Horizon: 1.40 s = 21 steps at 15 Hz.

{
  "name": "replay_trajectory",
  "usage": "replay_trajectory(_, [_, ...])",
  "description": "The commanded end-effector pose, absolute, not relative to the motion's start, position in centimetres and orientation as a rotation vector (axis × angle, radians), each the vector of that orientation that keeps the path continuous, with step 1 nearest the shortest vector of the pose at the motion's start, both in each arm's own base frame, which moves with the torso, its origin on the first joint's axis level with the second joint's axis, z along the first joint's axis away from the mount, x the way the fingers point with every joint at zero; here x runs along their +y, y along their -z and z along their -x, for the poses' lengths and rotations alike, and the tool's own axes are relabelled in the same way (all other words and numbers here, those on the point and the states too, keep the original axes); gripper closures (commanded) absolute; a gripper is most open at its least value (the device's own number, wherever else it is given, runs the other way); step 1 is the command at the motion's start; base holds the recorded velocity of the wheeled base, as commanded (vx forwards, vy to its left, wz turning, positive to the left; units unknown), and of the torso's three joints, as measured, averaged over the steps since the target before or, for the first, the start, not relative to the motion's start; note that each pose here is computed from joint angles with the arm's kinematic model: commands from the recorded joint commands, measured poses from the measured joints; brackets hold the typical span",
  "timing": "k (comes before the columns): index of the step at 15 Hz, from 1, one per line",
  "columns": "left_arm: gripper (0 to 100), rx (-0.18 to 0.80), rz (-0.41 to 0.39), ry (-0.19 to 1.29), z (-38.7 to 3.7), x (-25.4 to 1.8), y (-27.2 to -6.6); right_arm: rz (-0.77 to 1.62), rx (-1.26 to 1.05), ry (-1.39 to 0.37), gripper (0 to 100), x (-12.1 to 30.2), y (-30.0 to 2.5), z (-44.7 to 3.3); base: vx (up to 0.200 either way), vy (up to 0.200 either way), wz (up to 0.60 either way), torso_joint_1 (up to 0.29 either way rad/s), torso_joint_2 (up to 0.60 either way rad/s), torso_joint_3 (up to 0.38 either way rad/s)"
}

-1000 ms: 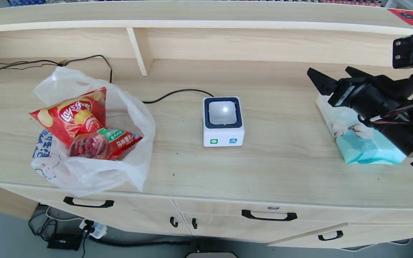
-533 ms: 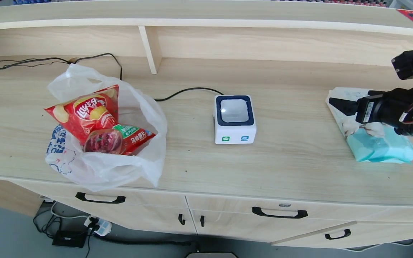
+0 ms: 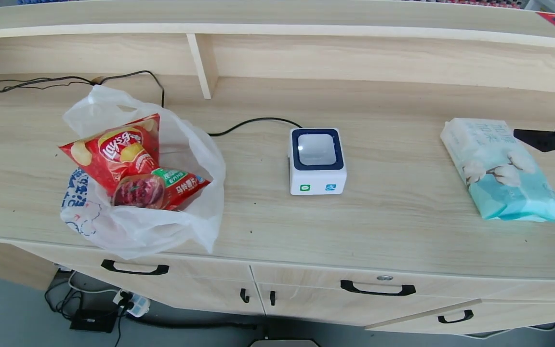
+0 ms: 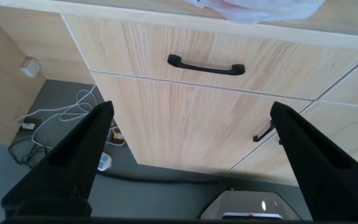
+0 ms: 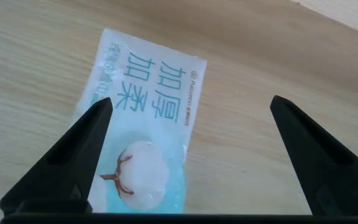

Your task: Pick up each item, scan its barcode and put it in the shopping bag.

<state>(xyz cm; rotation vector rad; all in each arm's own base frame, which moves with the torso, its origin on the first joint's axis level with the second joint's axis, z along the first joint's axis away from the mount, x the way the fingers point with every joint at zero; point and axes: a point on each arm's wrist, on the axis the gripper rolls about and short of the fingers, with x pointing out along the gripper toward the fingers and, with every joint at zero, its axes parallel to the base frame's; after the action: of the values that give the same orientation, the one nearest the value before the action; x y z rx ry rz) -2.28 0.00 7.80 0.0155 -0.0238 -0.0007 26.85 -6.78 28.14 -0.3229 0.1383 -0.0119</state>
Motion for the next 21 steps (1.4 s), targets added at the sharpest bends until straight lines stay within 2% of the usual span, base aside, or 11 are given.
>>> replay_trajectory(1, [0,-0.023,-0.015,0.001,2.3,0.0,-7.8,0.312,0.17,-0.001,0,-7.1,-27.1,-26.7,0.0,0.0,0.0,0.0,0.0,0.0])
replay_trajectory(6, [0,-0.021,-0.018,0.001,2.3,0.0,-7.8,0.3,0.204,-0.09,0,-5.1,-25.6,-26.4,0.0,0.0,0.0,0.0,0.0,0.0])
replay_trajectory(8, [0,-0.023,-0.014,0.001,2.3,0.0,-7.8,0.278,0.248,-0.137,0,-5.0,-23.9,-26.1,0.0,0.0,0.0,0.0,0.0,0.0])
replay_trajectory(21, [0,-0.025,-0.015,0.001,2.3,0.0,-7.8,0.162,0.266,-0.134,0,-5.0,-21.8,-28.5,0.0,0.0,0.0,0.0,0.0,0.0])
